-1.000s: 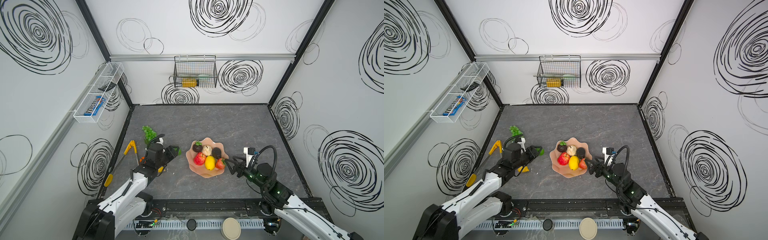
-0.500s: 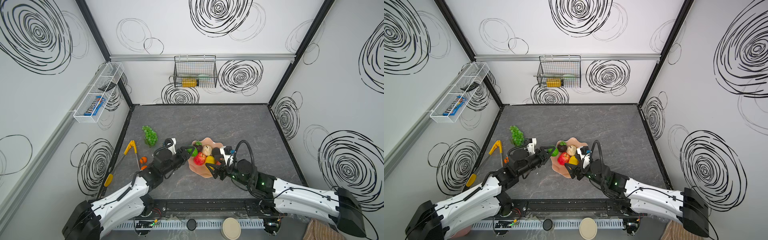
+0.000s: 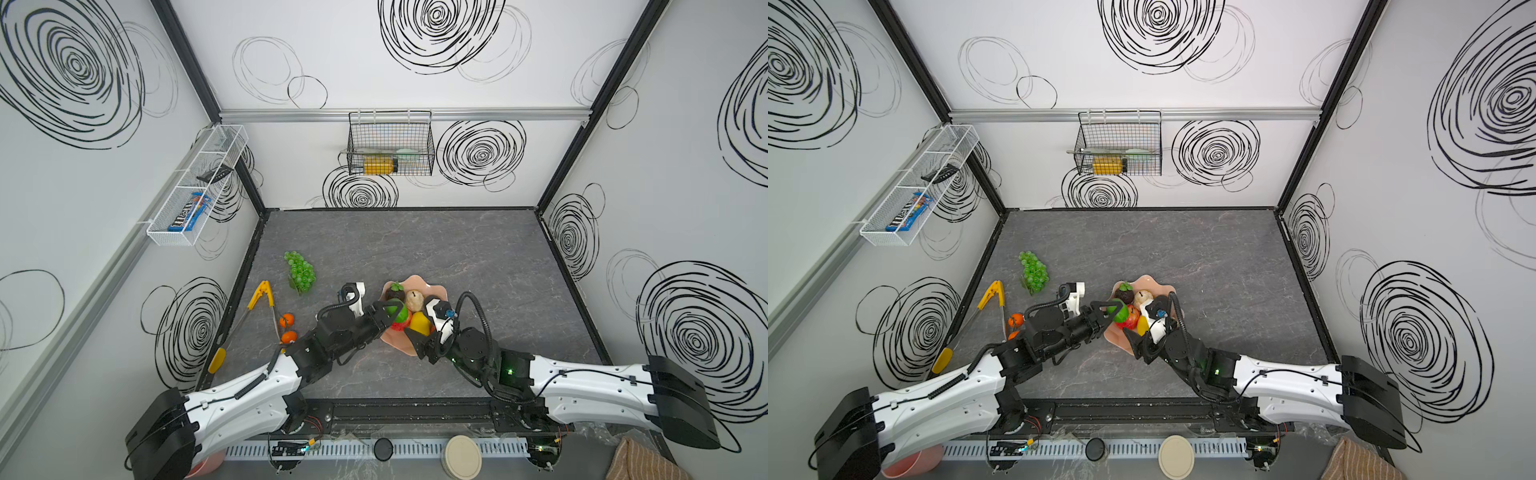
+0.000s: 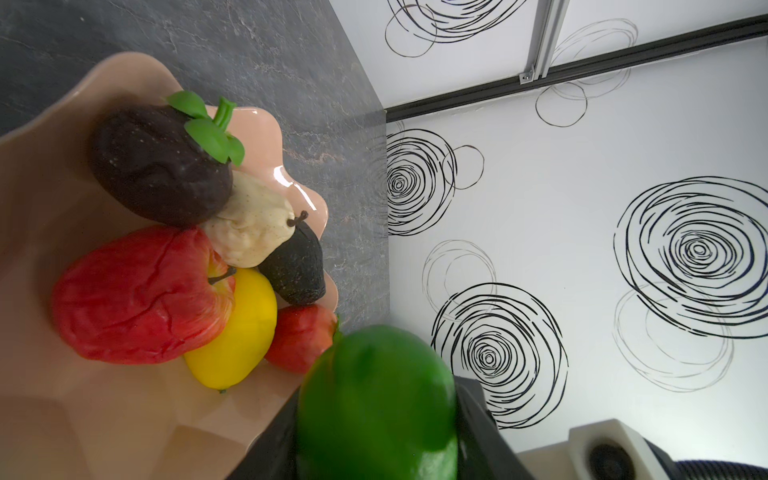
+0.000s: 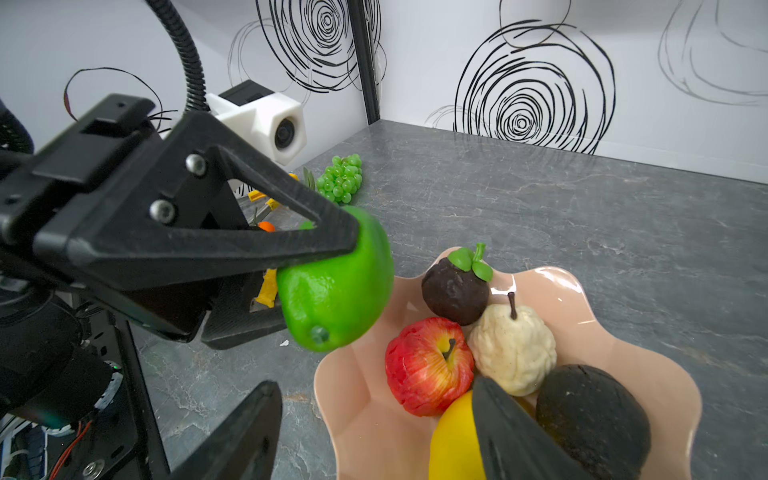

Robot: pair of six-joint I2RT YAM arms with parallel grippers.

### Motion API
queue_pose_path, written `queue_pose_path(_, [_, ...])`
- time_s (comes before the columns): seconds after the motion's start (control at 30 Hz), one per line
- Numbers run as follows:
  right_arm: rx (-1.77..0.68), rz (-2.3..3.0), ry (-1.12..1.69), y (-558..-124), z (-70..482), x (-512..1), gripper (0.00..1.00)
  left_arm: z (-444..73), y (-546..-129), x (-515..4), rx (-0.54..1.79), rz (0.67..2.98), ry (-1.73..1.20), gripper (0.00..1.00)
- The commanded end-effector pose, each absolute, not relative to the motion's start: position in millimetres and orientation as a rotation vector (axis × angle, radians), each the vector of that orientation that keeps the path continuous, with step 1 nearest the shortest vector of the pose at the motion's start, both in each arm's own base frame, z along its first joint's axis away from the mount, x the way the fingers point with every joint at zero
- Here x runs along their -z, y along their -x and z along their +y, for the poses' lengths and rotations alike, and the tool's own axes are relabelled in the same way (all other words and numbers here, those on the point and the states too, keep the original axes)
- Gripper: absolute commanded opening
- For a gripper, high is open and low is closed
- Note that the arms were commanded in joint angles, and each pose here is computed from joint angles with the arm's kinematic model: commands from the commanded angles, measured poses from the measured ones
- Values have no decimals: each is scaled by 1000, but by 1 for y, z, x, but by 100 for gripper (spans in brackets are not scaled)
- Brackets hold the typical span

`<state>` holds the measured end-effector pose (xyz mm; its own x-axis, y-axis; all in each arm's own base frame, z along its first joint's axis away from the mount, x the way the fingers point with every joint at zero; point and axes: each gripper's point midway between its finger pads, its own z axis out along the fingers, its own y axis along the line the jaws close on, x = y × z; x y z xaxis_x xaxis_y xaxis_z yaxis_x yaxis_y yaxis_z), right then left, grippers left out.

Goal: Place and organize the fake fruits in the fruit bowl
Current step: 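Close the right gripper on the green lime while the left gripper holds it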

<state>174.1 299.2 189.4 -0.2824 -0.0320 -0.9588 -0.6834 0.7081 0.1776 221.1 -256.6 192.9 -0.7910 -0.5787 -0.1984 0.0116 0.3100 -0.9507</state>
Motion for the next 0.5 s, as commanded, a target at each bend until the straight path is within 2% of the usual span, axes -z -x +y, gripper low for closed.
queue_pose_path(0.0, [-734,1685,511,-177,308,-220,75,-262,-226,-218,1557,1978,490,54])
queue_pose_path(0.23, [-714,1703,507,-178,319,-219,74,-273,-217,-215,1589,1994,463,54])
queue_pose_path(0.47, [-682,1721,498,-183,323,-215,66,-276,-213,-216,1595,1993,444,54])
